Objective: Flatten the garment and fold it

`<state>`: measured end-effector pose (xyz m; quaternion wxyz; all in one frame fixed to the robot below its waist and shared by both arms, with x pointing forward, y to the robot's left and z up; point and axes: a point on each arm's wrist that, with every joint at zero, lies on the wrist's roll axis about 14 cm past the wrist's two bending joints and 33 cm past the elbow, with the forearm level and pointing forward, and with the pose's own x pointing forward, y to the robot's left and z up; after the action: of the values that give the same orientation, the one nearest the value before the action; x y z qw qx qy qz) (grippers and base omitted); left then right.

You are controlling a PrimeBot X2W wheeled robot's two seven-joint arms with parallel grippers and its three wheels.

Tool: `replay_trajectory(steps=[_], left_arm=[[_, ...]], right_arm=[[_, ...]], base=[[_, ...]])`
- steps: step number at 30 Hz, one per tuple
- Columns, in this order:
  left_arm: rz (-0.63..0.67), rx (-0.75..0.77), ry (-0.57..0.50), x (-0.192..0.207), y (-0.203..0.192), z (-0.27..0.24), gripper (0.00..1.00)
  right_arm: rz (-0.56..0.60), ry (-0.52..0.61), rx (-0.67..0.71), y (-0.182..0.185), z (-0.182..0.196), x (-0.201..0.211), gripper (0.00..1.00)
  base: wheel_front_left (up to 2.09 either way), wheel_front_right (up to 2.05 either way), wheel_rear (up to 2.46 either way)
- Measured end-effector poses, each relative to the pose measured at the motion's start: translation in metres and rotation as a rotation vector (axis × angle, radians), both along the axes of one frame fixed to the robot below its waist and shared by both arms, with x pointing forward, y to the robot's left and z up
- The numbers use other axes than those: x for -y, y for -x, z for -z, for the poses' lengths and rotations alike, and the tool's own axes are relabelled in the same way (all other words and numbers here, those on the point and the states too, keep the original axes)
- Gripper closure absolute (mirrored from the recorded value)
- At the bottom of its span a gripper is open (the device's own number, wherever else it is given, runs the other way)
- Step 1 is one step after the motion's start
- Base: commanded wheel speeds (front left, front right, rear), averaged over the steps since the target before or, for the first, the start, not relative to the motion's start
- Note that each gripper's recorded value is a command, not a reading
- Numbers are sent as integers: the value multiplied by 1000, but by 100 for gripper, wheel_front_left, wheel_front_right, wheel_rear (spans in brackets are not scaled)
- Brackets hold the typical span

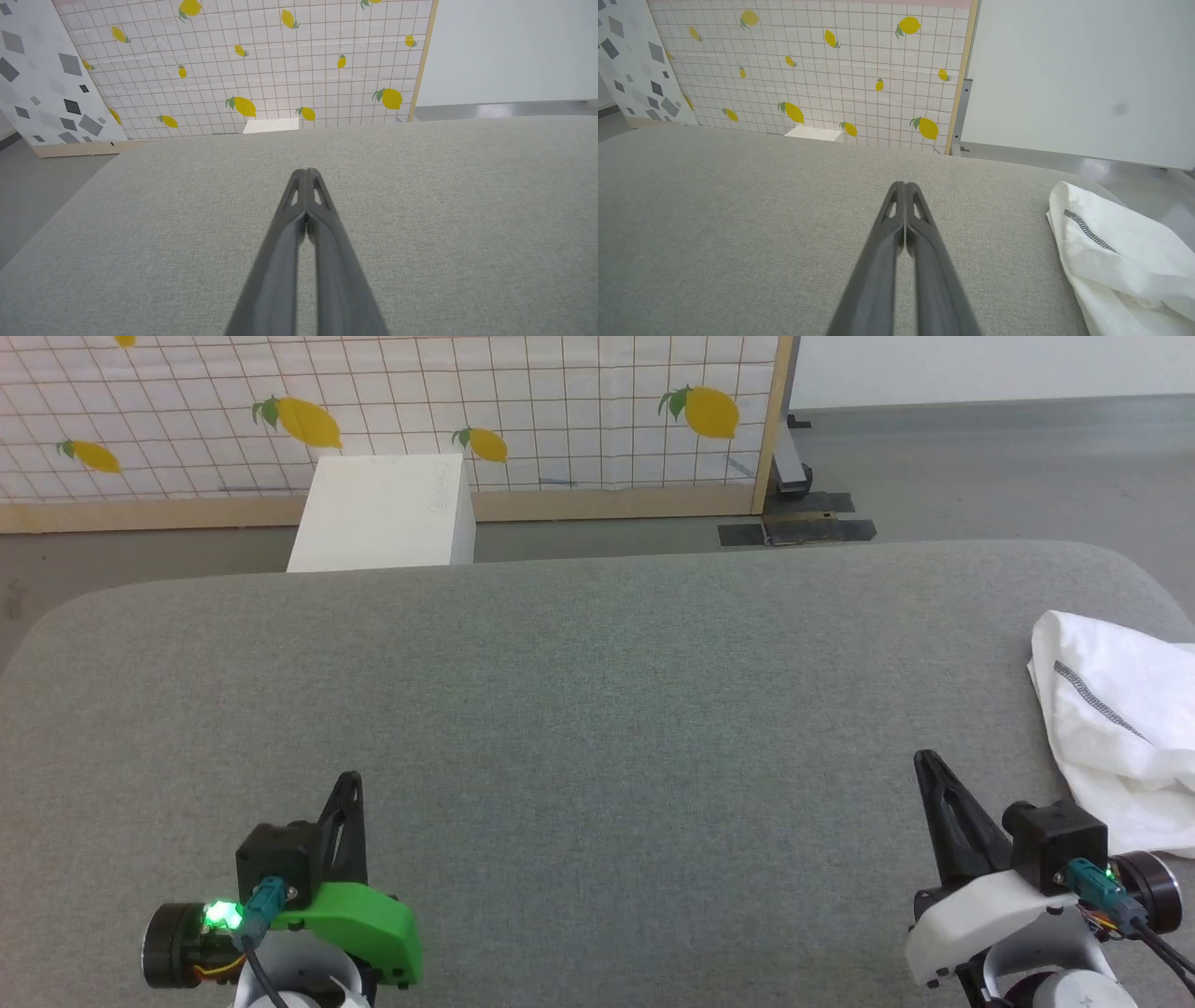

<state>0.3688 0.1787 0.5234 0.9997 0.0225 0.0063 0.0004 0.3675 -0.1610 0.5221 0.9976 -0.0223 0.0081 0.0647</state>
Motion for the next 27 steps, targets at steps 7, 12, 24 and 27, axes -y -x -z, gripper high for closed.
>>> replay_trajectory(steps=[7,12,24,27], left_arm=[[0,0,0,0,0,0,100],[0,0,0,0,0,0,100],[0,0,0,0,0,0,100],[0,0,0,0,0,0,100]], right_arm=[[0,0,0,0,0,0,100],[0,0,-3,0,0,0,100],[0,0,-3,0,0,0,100],[0,0,-3,0,0,0,100]], base=[[0,0,0],[0,0,0],[0,0,0],[0,0,0]])
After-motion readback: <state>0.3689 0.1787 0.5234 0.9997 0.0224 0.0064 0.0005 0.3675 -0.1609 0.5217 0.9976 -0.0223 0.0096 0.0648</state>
